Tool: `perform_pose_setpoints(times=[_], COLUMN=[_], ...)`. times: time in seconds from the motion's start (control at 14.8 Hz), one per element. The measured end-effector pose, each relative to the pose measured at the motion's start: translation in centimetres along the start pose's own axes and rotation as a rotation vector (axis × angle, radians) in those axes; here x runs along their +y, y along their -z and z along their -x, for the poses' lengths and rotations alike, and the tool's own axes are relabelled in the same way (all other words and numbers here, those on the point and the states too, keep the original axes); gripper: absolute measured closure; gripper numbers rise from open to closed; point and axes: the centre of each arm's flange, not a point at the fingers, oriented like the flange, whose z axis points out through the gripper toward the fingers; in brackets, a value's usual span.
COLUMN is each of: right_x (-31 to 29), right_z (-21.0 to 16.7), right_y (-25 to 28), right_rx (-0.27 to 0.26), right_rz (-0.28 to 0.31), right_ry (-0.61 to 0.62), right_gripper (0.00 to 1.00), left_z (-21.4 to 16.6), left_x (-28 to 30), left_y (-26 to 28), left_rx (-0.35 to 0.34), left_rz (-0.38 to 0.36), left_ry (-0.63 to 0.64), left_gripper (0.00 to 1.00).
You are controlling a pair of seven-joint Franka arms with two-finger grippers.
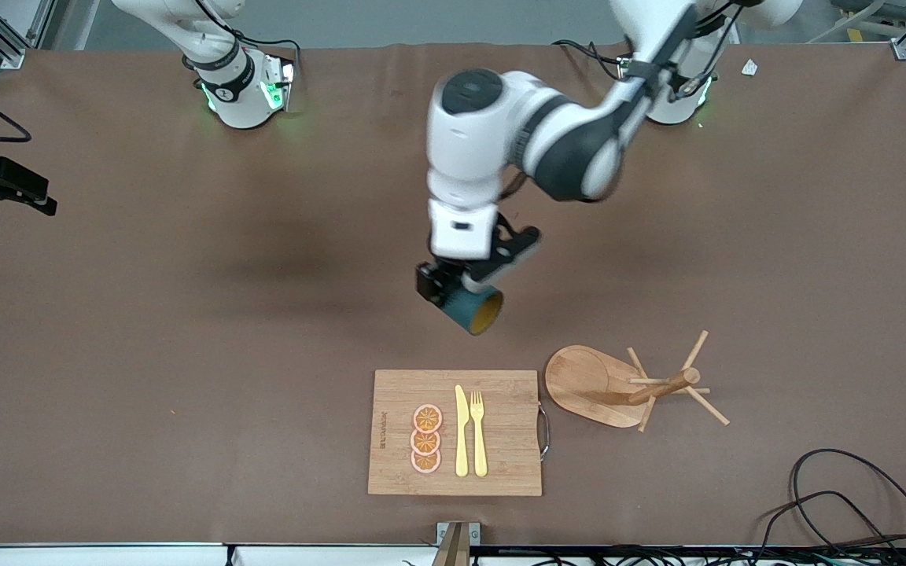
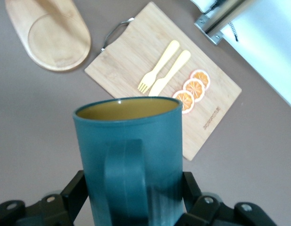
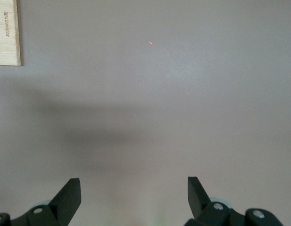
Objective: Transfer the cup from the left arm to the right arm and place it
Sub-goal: 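Lift the mug off the stand and carry it toward the table middle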
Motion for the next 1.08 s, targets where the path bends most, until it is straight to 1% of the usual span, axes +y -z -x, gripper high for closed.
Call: perform_pose_setpoints(times=[0.27, 0.47, 0.54, 0.67, 0.81, 0.94, 1.08], right_x=[0.0, 0.0, 0.0, 0.0, 0.0, 0.0, -0.1], right_z=[0.0, 0.0, 0.0, 0.0, 0.0, 0.0, 0.0], right_y=[0.0, 0.0, 0.0, 0.0, 0.0, 0.0, 0.0], right_rx=[0.000, -0.001, -0.001, -0.001, -0.001, 0.000, 0.000], right_rz=[0.000, 0.000, 0.000, 0.000, 0.000, 0.000, -0.001], right_ry=[0.000, -0.001, 0.000, 0.000, 0.000, 0.001, 0.003], right_gripper=[0.00, 0.00, 0.00, 0.00, 0.00, 0.00, 0.00], left_z=[12.2, 18.5, 20.1, 22.8, 24.3, 25.0, 25.8], left_x=[-0.1, -1.3, -1.9, -3.2, -4.8, -6.4, -7.8], left_y=[-4.3, -8.9, -10.8, -14.4, -18.2, -21.8, -24.2], left_rx=[0.257, 0.467, 0.525, 0.622, 0.715, 0.797, 0.853], left_rz=[0.011, 0.060, 0.078, 0.108, 0.121, 0.133, 0.151], left_ry=[-0.256, -0.407, -0.452, -0.542, -0.611, -0.635, -0.614], left_gripper=[0.15, 0.15, 0.15, 0.15, 0.15, 0.15, 0.15])
